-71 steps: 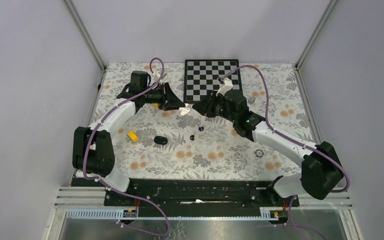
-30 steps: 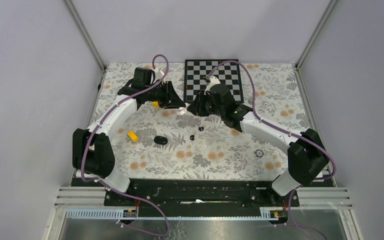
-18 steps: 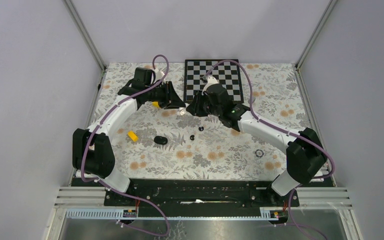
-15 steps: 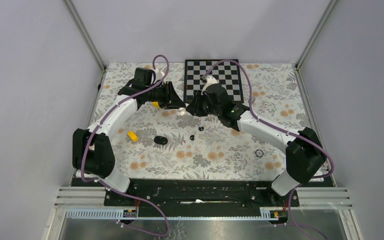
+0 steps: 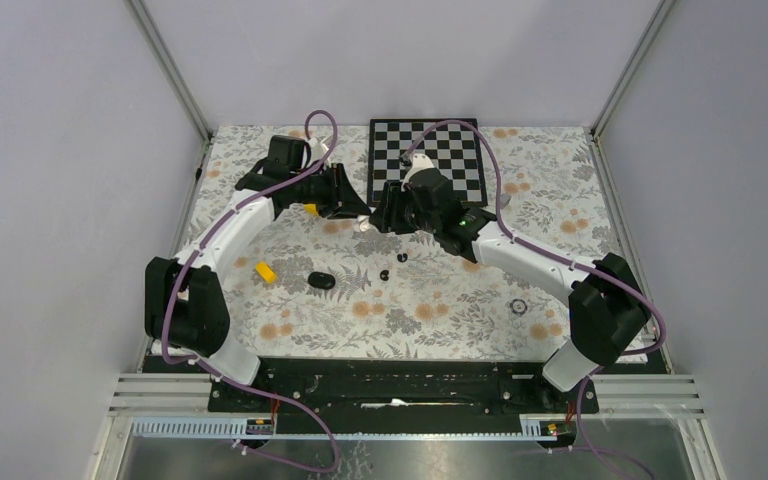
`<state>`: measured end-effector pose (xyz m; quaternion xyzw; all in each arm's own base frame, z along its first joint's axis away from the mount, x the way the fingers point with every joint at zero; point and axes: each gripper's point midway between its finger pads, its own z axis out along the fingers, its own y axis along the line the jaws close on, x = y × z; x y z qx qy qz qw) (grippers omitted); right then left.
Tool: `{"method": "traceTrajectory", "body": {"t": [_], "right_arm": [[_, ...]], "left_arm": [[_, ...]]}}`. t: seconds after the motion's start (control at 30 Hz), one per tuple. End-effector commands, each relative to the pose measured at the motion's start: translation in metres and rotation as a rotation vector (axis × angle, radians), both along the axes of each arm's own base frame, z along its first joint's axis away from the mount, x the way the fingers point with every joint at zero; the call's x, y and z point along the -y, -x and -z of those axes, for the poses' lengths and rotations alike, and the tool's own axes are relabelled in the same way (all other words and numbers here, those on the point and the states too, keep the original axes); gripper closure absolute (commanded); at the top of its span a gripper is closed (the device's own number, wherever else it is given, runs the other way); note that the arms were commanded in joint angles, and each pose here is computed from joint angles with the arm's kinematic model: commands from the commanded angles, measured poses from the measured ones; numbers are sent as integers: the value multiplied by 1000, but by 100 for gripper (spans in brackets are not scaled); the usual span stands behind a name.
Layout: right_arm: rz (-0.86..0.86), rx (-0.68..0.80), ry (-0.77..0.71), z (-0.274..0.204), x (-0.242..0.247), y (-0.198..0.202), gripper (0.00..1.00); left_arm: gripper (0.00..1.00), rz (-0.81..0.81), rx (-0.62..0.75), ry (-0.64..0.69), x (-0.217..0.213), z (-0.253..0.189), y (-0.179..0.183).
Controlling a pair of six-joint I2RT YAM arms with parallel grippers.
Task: Insert the wireless bluetooth earbuds into the charging case
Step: Place the earbud in the charging case.
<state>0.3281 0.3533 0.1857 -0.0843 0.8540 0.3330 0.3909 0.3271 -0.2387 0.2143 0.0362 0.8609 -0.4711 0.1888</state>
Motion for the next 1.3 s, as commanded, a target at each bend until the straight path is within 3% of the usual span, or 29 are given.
{"method": "traceTrajectory", "body": {"t": [0.0, 0.77, 1.0, 1.13, 1.27], "right_arm": [[-12, 53, -39, -22, -8, 1, 47], [8, 109, -140, -58, 5, 14, 42], [196, 168, -137, -50, 54, 15, 30], [298, 32, -170, -8, 91, 15, 23], [243, -175, -271, 33, 87, 24, 23]], "left_arm": [[100, 36, 86, 50, 8, -30, 1], [100, 40, 49, 22, 7, -8, 2], [100, 52, 61, 41, 8, -16, 3], [100, 82, 42, 100, 14, -26, 7], [100, 128, 23, 283, 26, -58, 19]]}}
